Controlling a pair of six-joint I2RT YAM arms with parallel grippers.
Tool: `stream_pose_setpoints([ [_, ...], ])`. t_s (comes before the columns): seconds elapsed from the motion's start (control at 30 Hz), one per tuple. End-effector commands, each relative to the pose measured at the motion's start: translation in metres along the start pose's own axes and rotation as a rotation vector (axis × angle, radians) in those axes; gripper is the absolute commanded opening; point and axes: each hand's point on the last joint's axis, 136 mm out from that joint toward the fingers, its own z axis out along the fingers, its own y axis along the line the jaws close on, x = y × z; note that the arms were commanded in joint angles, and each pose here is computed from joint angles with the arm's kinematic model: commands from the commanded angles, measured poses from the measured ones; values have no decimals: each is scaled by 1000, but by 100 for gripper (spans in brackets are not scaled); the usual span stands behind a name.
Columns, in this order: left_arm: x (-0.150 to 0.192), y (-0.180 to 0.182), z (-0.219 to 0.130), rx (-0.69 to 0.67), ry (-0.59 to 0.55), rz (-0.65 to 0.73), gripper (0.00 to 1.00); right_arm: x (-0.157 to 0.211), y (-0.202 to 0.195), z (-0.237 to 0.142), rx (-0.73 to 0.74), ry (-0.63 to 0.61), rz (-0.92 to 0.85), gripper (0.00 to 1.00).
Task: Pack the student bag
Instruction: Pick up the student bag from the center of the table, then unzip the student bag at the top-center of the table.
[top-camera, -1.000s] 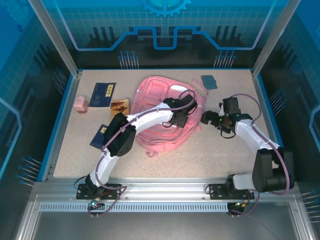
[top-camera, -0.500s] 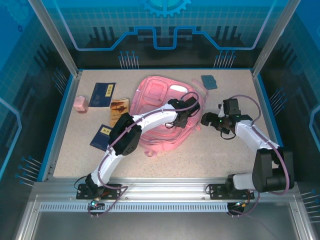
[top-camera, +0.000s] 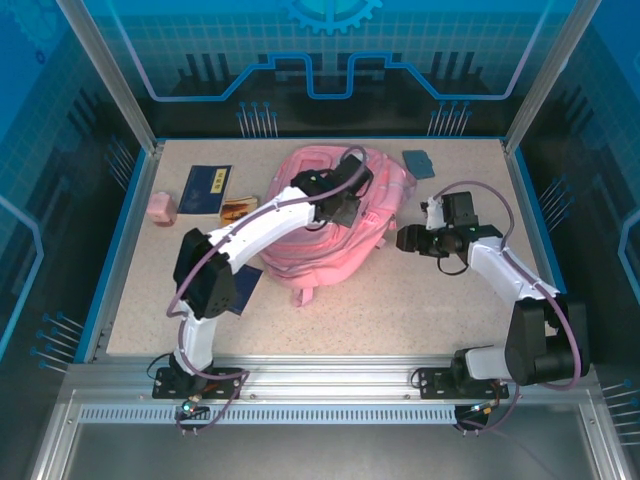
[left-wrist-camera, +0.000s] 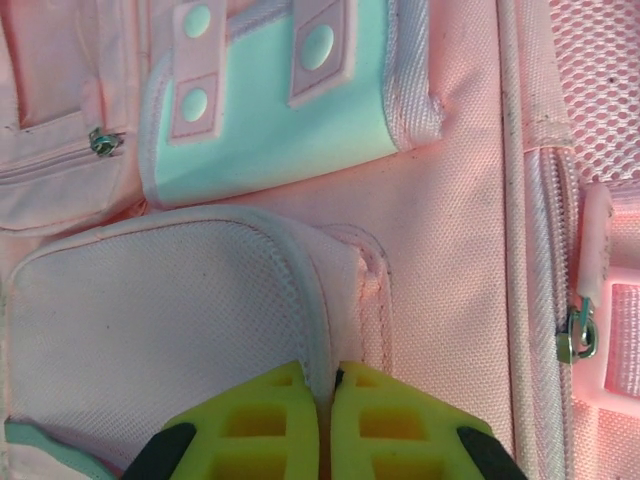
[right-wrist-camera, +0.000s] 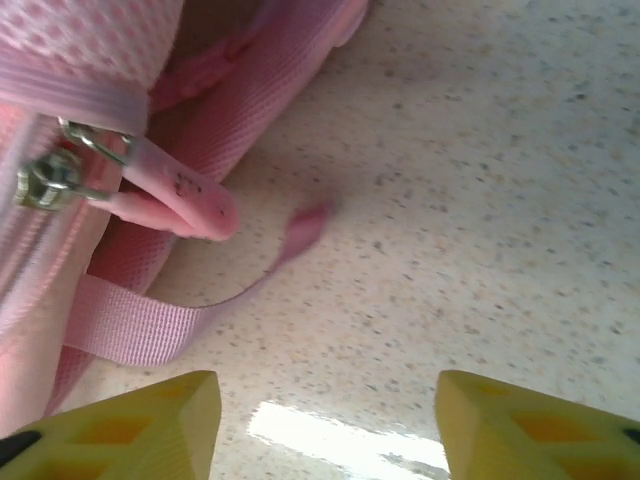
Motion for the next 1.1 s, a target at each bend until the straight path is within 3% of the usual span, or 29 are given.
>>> stream_pose_setpoints([
  [0.0, -30, 0, -30, 76, -133, -2, 0, -13, 30, -2, -116, -6, -74, 52],
  [0.1, -28, 4, -30, 71, -132, 6, 0, -20, 50, -3, -221, -28, -112, 44],
  [0.3, -25, 4, -32, 78, -129, 3, 0, -31, 70, -1, -343, -55, -153, 45],
  [0.67, -28, 6, -39, 87, -151, -13, 0, -30, 64, 15, -354, -59, -154, 41],
  [0.9, -31, 12, -50, 92, -180, -18, 0, -32, 60, 18, -334, -70, -166, 61],
  [1.07, -31, 17, -53, 91, -186, -29, 0, -22, 63, 21, -379, -55, -168, 60],
])
